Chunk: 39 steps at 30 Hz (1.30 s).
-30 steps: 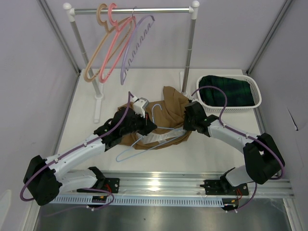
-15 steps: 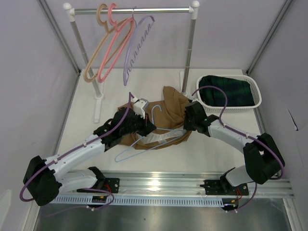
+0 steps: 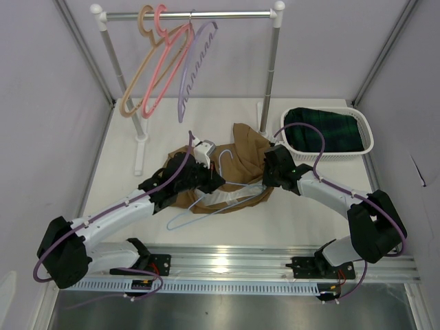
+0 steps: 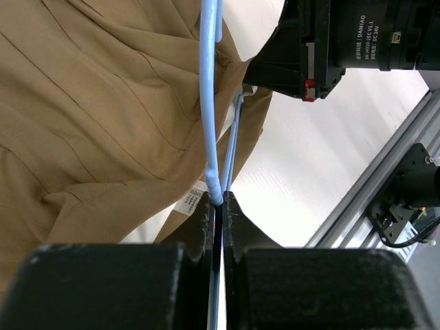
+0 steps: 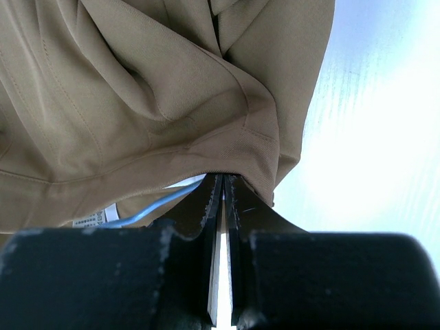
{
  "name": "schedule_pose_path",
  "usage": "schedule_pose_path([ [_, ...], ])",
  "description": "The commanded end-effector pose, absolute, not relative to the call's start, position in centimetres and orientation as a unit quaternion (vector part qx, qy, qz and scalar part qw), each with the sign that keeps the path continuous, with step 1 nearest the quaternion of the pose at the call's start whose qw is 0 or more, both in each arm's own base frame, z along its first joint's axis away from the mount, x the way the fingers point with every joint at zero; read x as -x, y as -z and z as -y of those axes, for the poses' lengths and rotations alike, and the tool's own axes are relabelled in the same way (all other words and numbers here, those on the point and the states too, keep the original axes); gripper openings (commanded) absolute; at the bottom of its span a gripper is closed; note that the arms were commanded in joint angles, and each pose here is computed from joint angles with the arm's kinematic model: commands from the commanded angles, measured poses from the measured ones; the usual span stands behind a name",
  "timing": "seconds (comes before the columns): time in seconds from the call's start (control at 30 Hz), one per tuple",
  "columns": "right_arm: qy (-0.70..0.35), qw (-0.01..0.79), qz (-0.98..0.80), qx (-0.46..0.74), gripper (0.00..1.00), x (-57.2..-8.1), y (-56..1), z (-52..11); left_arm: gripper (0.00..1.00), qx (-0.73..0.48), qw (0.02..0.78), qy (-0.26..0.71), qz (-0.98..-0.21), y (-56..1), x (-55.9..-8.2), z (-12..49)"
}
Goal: Place the skirt on the hanger
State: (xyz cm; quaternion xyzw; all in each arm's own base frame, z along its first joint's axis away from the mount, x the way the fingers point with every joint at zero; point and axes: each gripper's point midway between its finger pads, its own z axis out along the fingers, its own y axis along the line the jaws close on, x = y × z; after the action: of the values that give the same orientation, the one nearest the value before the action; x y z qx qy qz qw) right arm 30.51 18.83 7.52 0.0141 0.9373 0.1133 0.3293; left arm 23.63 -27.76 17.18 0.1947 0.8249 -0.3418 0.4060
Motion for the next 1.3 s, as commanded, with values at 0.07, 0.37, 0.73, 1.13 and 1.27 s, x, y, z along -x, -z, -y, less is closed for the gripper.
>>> schedule_pose_path([
  [0.07,-0.107,0.336,-0.936,-0.010,0.06,-30.7,-8.0,-18.4,0.00,-0.196,0.452,0.370,-0.788,-20.7,-25.1,29.2],
  [0.37,-0.106,0.335,-0.936,-0.009,0.06,-30.7,-7.9,-18.4,0.00,-0.201,0.456,0.372,-0.783,-21.2,-25.1,29.4],
  [0.73,-0.107,0.338,-0.935,-0.008,0.06,-30.8,-8.3,-18.5,0.00,-0.202,0.471,0.367,-0.777,-21.8,-24.8,28.6],
  [1.13,-0.099,0.339,-0.936,-0.003,0.06,-31.2,-8.6,-18.3,0.00,-0.209,0.456,0.397,-0.769,-20.3,-24.4,29.8],
  [1.27,-0.090,0.341,-0.936,-0.006,0.06,-31.6,-8.8,-17.8,0.00,-0.210,0.444,0.405,-0.771,-19.5,-23.9,29.9],
])
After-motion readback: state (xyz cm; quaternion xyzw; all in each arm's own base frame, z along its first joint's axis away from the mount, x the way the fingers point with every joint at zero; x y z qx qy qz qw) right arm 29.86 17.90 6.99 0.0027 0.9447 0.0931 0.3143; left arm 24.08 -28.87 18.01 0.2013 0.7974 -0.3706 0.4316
